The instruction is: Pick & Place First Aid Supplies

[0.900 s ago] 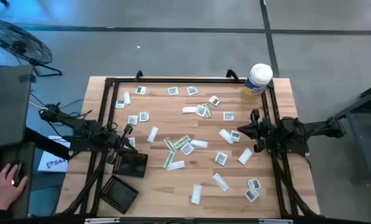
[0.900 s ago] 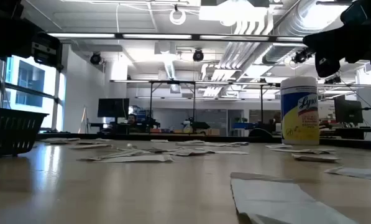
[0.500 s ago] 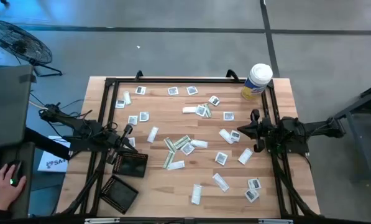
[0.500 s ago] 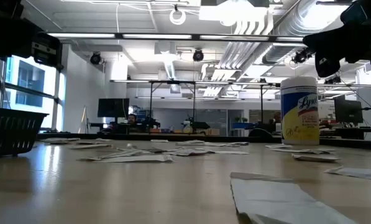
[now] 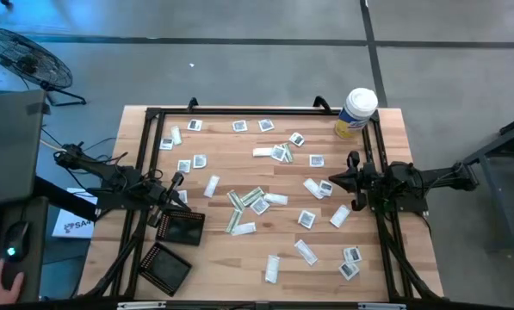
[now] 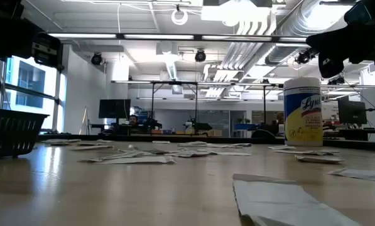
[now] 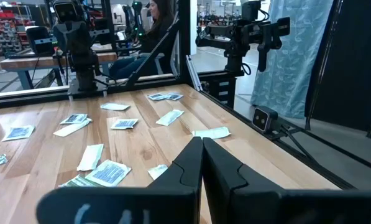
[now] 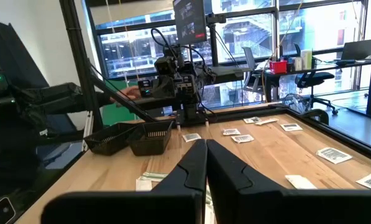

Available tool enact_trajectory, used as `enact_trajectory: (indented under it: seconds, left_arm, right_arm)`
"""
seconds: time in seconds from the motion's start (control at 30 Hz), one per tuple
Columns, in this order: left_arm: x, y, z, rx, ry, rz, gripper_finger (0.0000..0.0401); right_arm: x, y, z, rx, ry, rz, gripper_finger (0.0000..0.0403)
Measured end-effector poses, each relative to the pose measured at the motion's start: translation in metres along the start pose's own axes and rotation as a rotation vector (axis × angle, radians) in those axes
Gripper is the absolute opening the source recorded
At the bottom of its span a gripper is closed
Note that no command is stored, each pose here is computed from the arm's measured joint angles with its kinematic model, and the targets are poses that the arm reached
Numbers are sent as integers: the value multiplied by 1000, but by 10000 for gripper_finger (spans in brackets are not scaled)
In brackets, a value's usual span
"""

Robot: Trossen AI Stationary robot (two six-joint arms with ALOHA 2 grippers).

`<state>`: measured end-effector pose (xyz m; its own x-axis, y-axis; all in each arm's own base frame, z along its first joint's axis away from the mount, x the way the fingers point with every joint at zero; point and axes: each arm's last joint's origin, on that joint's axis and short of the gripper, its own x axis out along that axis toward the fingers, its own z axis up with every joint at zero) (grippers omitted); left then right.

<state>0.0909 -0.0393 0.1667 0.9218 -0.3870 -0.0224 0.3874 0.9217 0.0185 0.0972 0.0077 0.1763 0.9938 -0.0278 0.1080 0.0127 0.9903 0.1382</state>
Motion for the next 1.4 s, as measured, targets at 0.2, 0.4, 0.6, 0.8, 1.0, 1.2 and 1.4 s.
enact_trajectory:
  seconds: [0.2, 0.4, 0.6, 0.8, 1.0, 1.2, 1.4]
  left_arm:
    - [0, 0, 0, 0, 0, 0, 3]
    - [0, 0, 0, 0, 0, 0, 3]
    - [0, 0, 0, 0, 0, 0, 3]
    - [0, 0, 0, 0, 0, 0, 3]
    - [0, 0, 0, 0, 0, 0, 3]
    - [0, 0, 0, 0, 0, 0, 3]
    - [0, 0, 0, 0, 0, 0, 3]
  right_arm:
    - [0, 0, 0, 0, 0, 0, 4]
    - [0, 0, 0, 0, 0, 0, 1]
    - [0, 0, 0, 0, -1, 0, 4]
    - [0, -1, 1, -147, -15, -52, 1]
    - [-2, -2, 17, -36, -178, -119, 4]
    - [-4, -3, 28, 150, -310, -153, 2]
    - [-6, -7, 30, 70, -340, -314, 1]
